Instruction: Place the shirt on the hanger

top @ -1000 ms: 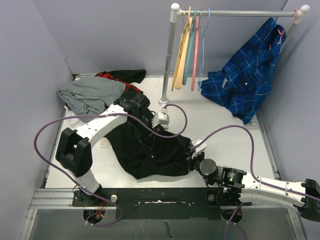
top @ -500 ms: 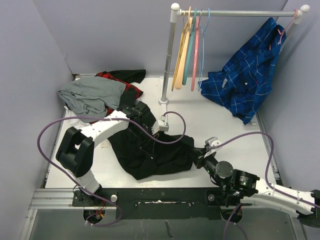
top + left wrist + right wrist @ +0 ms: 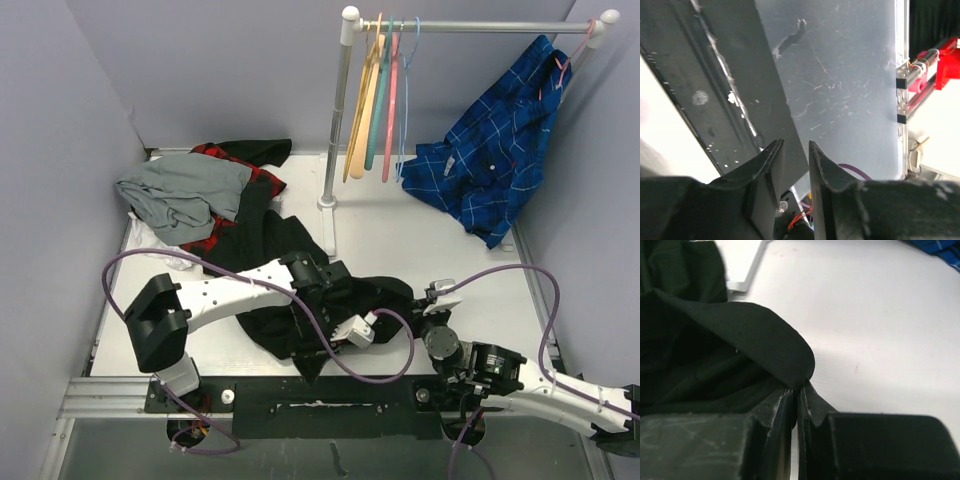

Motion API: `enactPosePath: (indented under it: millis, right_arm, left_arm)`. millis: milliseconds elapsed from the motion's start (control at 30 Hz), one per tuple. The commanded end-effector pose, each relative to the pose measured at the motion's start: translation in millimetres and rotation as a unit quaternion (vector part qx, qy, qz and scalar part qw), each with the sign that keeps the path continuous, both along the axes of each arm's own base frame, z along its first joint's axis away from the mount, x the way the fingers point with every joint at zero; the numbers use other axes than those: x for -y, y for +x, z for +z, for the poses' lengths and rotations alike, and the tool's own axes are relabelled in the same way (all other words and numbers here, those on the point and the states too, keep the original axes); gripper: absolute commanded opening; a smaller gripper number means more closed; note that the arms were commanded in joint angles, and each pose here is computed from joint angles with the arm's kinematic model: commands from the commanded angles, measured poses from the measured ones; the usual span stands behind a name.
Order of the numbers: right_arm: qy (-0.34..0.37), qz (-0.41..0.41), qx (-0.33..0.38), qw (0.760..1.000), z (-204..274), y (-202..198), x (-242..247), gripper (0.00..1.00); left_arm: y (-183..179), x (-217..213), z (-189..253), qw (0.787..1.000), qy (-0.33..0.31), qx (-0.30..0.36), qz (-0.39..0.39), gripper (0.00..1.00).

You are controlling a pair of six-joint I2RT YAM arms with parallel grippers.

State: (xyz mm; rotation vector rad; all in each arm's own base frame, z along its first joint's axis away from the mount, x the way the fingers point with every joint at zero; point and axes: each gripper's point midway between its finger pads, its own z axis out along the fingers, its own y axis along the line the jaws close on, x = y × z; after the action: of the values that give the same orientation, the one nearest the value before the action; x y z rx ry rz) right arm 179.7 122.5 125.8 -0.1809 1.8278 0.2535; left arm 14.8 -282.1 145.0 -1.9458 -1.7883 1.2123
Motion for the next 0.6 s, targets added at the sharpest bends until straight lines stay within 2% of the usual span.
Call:
enactPosePath:
  millis: [0, 67, 133, 167, 233, 300, 367, 467, 567]
  right_arm:
    - [0.054, -0.095, 0.010, 0.994, 22, 4, 32, 0.00]
    - [0.065, -0.114, 0.006, 0.991, 23, 3, 40, 0.00]
    - [0.069, -0.114, 0.007, 0.991, 23, 2, 43, 0.00]
    - [0.071, -0.112, 0.007, 0.991, 24, 2, 42, 0.00]
    - [0.073, -0.107, 0.006, 0.992, 23, 2, 41, 0.00]
    - [0.071, -0.100, 0.007, 0.992, 23, 2, 37, 0.00]
    - [0.065, -0.090, 0.008, 0.994, 23, 2, 33, 0.00]
    - [0.058, -0.084, 0.006, 0.995, 22, 2, 30, 0.00]
    - [0.053, -0.083, 0.004, 0.995, 21, 2, 29, 0.00]
  left_arm:
    - [-14, -15, 13, 1.000, 0.007, -0.004, -0.019, 0.26]
    - [-6, -11, 17, 1.000, -0.006, 0.009, -0.004, 0.25]
    - [30, -4, 32, 0.996, -0.051, 0.038, 0.062, 0.26]
    - [56, -3, 44, 0.989, -0.083, 0.055, 0.107, 0.36]
    - [112, -2, 65, 0.965, -0.134, 0.104, 0.201, 0.71]
    - [148, -7, 79, 0.943, -0.156, 0.145, 0.255, 0.90]
    - [166, -7, 81, 0.934, -0.160, 0.152, 0.281, 0.94]
    - [173, 2, 71, 0.939, -0.154, 0.102, 0.292, 0.94]
    - [168, 12, 57, 0.947, -0.147, 0.039, 0.285, 0.87]
